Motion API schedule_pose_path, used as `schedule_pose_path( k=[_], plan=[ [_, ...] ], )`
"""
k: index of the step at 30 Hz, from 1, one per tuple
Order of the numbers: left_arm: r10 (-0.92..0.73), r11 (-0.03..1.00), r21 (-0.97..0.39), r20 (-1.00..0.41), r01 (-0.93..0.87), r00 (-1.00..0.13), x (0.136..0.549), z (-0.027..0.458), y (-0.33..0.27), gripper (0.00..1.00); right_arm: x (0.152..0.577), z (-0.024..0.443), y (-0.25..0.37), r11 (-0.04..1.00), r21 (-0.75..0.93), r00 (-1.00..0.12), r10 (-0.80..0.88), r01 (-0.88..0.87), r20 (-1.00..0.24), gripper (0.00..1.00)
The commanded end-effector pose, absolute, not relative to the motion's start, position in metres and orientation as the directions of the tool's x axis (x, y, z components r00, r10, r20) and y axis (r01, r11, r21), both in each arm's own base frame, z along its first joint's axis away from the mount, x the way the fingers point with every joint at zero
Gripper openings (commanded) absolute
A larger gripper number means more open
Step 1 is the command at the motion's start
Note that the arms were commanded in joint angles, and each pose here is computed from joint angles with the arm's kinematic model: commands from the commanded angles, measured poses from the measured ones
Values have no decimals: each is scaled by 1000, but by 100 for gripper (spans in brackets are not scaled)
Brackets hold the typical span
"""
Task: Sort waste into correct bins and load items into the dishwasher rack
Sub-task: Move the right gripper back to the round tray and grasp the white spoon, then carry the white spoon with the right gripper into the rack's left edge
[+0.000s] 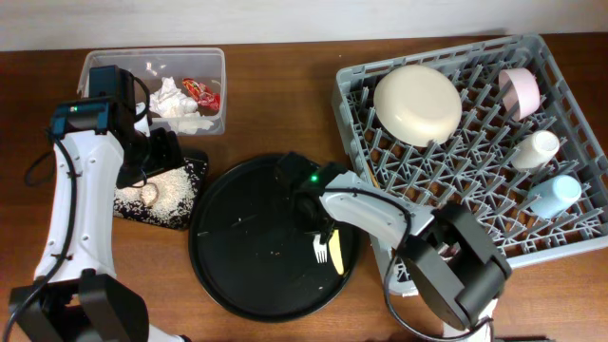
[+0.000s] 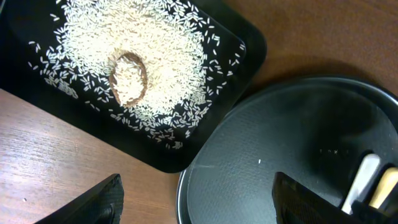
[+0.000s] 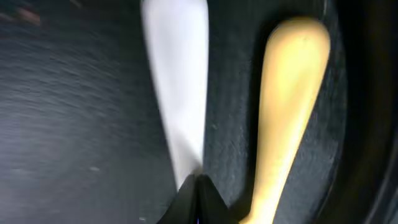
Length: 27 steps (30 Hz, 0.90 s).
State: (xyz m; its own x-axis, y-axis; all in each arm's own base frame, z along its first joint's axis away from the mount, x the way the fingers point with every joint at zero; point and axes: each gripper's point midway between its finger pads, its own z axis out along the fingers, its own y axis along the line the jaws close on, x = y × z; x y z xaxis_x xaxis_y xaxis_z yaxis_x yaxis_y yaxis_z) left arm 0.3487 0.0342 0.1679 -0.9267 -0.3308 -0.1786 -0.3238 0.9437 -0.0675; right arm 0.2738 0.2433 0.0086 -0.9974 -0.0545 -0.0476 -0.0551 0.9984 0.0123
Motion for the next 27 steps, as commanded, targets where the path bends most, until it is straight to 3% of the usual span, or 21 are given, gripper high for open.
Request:
schedule_pose_path(
  k=[1, 5, 6, 10, 17, 24, 27],
  plan=[
    [-332, 943, -77, -202, -323, -922, 349, 177, 33, 76, 277, 17, 243, 999, 2, -997, -54, -54, -64, 4],
    [-331, 943, -77, -202, -322, -922, 350, 177, 33, 76, 277, 30, 245, 997, 21, -994, -74, -76, -76, 6],
    [-331, 943, -77, -202, -322, -922, 349, 177, 33, 76, 269, 30, 243, 997, 17, -996, -77, -77, -43, 23],
    [-332, 943, -76, -199, -323, -922, 349, 176, 33, 76, 252, 24, 247, 997, 64, -998, -52, -49, 38, 45],
    [-332, 943, -75, -194, -323, -923, 348, 176, 33, 76, 230, 16, 264, 990, 74, -992, -120, -117, 49, 45],
    [-332, 943, -74, -192, -324, -924, 347, 176, 33, 76, 225, -1, 249, 999, 13, -997, -40, -39, 59, 44],
    [-332, 943, -74, -192, -323, -924, 347, 176, 33, 76, 229, -1, 250, 1000, 13, -999, -15, -15, 43, 38]
  ],
)
